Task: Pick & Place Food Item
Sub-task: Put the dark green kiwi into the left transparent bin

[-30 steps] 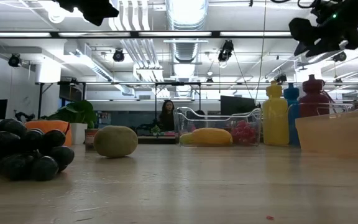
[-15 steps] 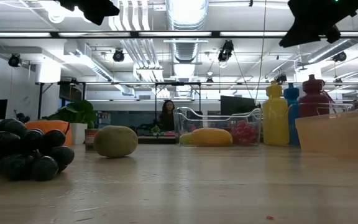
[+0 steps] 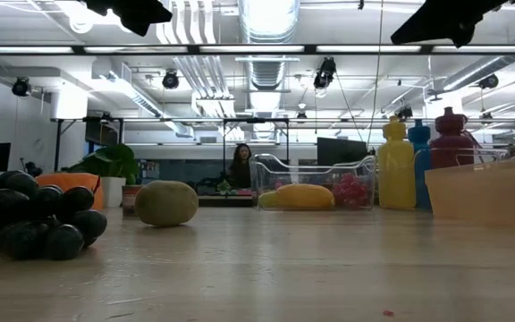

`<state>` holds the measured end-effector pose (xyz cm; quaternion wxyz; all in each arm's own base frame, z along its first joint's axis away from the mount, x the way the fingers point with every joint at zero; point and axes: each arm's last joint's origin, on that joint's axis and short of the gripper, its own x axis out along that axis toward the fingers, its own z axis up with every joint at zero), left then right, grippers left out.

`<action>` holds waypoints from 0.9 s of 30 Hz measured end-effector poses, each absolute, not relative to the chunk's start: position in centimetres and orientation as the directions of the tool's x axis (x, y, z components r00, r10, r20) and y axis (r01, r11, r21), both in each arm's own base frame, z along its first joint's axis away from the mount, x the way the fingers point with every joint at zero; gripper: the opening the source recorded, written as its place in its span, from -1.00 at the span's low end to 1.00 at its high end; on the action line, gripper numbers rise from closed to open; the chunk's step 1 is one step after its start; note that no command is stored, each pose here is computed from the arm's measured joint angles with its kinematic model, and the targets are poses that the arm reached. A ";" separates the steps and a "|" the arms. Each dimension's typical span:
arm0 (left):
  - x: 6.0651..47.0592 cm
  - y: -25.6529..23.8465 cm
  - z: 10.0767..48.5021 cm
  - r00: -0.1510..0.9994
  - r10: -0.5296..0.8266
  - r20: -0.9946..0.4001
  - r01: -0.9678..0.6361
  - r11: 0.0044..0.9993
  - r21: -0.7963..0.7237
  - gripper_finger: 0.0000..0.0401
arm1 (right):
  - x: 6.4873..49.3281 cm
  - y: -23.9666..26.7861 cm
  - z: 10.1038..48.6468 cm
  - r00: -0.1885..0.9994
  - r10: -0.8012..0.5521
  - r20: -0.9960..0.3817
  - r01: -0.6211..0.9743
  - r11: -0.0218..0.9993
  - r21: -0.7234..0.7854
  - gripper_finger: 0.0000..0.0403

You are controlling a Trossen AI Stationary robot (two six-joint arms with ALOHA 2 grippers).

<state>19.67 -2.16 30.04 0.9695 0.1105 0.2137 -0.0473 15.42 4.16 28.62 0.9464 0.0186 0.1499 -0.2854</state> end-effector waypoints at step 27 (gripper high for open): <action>20.5 -2.7 29.0 0.871 -0.080 -0.486 0.271 0.901 0.338 -0.38 | 15.8 6.7 28.7 0.909 -0.252 -0.333 0.248 0.967 -0.057 -0.96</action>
